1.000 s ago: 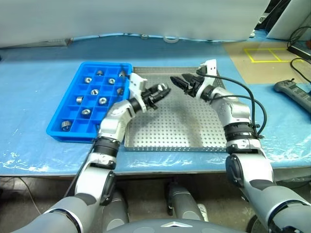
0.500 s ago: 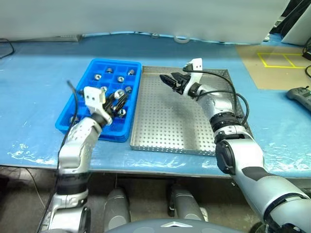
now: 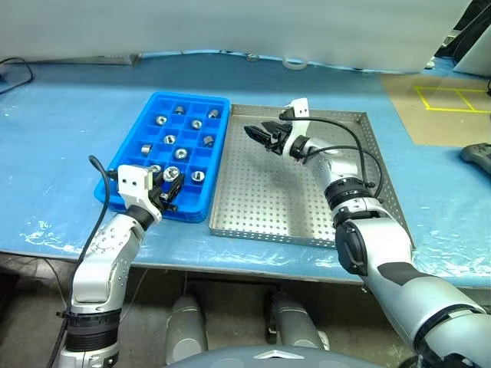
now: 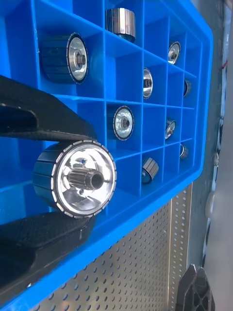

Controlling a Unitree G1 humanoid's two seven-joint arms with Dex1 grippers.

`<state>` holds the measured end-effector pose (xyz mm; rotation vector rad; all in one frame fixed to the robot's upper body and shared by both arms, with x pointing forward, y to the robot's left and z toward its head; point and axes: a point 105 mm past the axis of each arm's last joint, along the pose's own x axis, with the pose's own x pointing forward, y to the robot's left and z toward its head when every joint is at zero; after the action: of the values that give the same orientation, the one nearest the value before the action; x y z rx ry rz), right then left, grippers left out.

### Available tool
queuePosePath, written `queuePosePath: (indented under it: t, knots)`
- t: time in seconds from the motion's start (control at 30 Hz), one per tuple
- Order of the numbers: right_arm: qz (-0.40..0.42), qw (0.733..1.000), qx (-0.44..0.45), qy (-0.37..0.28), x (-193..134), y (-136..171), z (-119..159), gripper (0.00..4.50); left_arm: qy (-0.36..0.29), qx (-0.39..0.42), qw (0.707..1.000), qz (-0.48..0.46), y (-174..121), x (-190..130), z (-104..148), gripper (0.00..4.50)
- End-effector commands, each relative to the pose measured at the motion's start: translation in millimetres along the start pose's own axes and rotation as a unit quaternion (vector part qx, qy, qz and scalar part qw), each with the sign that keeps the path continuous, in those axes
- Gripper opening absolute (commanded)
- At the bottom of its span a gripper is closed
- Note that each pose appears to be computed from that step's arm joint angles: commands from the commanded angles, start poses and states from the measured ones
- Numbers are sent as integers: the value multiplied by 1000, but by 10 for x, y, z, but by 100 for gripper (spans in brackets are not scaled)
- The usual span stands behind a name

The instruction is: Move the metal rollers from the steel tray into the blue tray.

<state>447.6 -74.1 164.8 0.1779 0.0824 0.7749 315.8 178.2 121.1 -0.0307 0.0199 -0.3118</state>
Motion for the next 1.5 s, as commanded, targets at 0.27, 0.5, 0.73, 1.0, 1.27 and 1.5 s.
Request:
queuePosePath:
  t: [0.27,0.5,0.73,1.0,1.27,1.5]
  knots:
    - [-23,999,-28,-25,-156,-143,168,373,37,1,999,17,63,-98,-142,170]
    - [-20,999,-31,-22,-118,-117,168,373,54,-3,998,16,21,-149,-246,170]
    - [-18,999,-31,-14,-106,-108,122,373,58,-13,998,35,51,-192,-296,170]
    - [-14,999,-32,-11,-78,-73,94,373,49,-27,998,42,67,-165,-274,367]
    - [1,999,-31,-30,-29,2,213,373,-54,-34,997,-53,-40,208,225,447]
    - [4,998,-50,-28,-101,-21,243,373,-125,5,983,-138,-210,568,656,447]
